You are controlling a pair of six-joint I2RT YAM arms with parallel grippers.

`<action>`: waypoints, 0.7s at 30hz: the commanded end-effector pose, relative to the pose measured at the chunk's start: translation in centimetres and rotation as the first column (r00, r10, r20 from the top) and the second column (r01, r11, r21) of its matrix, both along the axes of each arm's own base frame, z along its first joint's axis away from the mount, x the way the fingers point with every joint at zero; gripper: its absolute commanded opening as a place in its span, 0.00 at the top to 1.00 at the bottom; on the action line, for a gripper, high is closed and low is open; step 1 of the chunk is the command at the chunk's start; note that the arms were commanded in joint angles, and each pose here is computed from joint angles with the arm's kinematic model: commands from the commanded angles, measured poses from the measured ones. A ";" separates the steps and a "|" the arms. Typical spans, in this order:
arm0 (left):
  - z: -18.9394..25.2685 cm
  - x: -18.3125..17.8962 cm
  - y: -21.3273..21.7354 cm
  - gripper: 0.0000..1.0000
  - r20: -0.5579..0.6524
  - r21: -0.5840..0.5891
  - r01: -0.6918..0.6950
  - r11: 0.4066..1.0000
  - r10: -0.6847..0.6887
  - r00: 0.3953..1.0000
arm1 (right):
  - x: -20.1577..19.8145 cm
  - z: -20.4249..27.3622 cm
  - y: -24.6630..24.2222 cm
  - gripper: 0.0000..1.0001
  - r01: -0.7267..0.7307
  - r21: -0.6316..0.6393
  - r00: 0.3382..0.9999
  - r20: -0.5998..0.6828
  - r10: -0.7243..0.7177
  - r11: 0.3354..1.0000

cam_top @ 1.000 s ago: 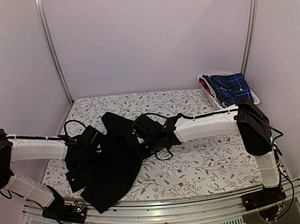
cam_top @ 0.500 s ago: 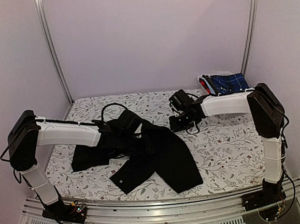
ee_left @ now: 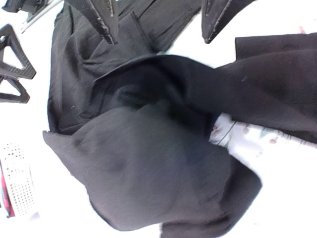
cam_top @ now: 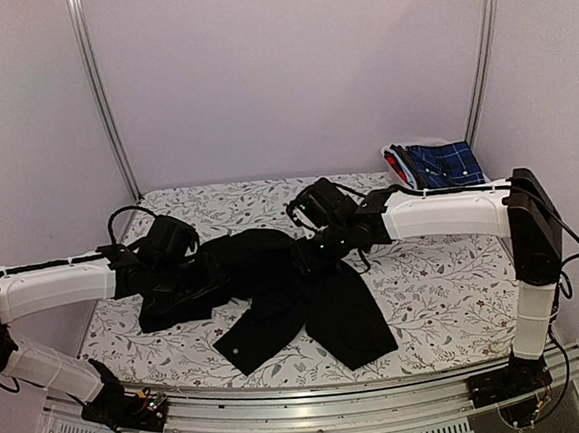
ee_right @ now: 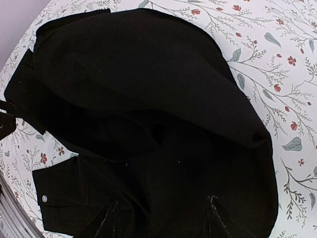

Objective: Fold and stack the long sleeve shirts
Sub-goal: Move the crumpled shirt to the center of the board, then pick up the crumpled shirt from the center of the board.

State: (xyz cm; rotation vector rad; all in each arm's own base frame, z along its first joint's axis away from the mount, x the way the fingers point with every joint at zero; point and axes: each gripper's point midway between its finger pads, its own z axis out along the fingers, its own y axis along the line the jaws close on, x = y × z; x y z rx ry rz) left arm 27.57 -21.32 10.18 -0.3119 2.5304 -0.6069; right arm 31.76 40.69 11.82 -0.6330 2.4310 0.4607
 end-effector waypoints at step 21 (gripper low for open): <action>-4.7 2.0 -2.3 0.43 -0.169 -0.308 -0.271 0.912 0.228 0.959 | 2.0 -5.3 1.5 0.41 0.128 0.124 0.973 -0.210 -0.100 0.984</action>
